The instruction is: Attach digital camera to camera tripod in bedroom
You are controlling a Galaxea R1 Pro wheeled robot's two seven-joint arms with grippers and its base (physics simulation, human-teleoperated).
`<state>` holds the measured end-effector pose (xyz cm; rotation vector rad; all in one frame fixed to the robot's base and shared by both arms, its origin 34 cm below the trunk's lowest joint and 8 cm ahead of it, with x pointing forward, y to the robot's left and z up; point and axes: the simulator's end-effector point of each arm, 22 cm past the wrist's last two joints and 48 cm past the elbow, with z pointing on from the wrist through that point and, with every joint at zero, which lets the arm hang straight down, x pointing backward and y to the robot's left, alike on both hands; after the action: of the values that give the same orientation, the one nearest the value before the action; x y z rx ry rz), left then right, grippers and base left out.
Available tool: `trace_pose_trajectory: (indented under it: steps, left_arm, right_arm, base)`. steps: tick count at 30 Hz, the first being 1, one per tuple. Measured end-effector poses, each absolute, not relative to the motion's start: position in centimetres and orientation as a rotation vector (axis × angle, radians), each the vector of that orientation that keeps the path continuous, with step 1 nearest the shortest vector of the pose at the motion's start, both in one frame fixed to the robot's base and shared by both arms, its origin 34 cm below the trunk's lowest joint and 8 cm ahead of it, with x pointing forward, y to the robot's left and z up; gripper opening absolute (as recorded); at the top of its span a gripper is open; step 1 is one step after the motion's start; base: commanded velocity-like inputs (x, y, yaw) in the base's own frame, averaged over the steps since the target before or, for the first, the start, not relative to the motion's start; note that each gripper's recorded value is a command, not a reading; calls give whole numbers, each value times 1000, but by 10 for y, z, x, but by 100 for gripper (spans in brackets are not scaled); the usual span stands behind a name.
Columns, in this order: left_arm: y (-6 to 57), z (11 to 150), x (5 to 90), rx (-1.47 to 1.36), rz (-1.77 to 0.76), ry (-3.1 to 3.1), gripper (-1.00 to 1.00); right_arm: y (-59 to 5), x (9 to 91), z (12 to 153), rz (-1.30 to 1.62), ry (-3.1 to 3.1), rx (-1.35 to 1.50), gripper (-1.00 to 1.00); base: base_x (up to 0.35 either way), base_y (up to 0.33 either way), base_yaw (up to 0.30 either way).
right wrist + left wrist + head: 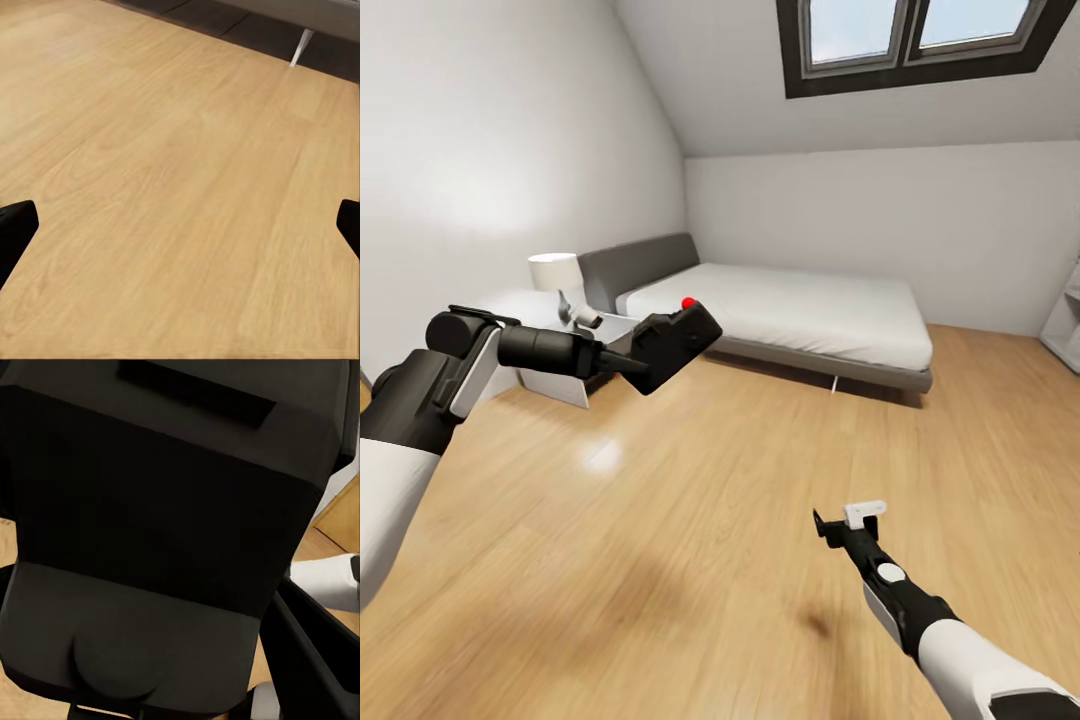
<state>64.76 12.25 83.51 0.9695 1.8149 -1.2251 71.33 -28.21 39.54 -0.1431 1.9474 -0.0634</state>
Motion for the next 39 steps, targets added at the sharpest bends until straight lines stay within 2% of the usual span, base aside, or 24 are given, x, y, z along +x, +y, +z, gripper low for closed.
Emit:
trace_pose_trajectory:
  steps: [30,39]
  left_arm:
    - [121,904,601,1027,-1154,1718,-100]
    - [121,924,586,1042,-1130,1689,-100]
  right_arm:
    - [-284,704,444,-71,1901,-138,100]
    - [-284,705,466,-73,1868,-136,100]
  base:
    - [0,0,-10]
    - [69,-109,0]
